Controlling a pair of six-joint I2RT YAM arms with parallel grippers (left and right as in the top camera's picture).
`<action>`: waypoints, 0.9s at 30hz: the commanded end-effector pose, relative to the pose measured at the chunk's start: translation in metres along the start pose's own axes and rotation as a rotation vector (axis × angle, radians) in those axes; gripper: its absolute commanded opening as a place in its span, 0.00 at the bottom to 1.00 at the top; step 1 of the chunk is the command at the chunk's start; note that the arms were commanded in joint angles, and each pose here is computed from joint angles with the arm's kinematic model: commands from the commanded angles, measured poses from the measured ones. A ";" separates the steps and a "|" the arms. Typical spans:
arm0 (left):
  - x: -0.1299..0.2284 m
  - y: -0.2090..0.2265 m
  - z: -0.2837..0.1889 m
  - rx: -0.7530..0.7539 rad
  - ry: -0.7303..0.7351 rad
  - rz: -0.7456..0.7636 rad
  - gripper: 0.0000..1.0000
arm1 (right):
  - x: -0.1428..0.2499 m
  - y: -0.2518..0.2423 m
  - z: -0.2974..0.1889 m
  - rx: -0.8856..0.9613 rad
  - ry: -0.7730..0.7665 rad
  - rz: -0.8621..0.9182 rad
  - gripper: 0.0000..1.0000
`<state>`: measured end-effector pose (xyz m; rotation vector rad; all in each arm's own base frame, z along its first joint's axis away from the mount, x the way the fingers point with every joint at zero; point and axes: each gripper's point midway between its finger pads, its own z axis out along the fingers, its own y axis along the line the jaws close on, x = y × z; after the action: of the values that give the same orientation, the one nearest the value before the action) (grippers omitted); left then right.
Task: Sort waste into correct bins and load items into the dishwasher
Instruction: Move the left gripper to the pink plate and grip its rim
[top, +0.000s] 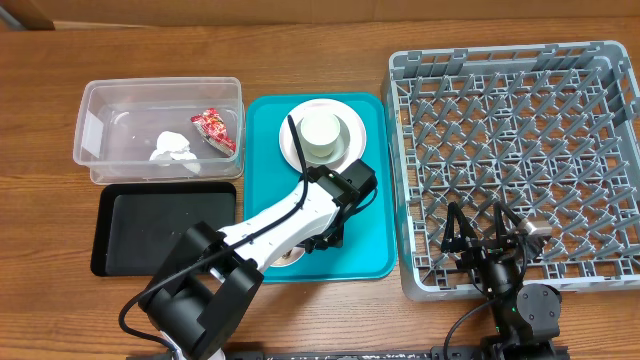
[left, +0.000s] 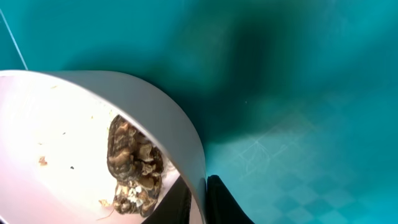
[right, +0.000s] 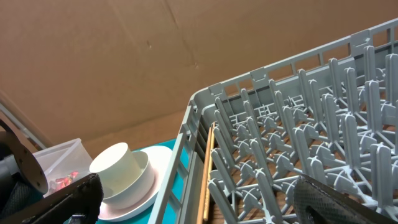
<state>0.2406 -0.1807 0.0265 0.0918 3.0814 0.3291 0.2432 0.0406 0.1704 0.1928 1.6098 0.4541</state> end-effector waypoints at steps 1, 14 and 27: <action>-0.010 -0.004 -0.015 0.036 -0.036 -0.015 0.13 | 0.002 0.000 0.000 -0.001 -0.004 0.007 1.00; -0.011 -0.004 -0.015 0.038 -0.038 -0.016 0.05 | 0.002 0.000 0.000 -0.001 -0.003 0.007 1.00; -0.011 -0.014 -0.023 0.085 -0.029 0.130 0.04 | 0.002 0.000 0.000 -0.001 -0.003 0.007 1.00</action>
<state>0.2417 -0.1844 0.0296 0.1383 3.0864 0.3100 0.2432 0.0406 0.1704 0.1928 1.6098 0.4541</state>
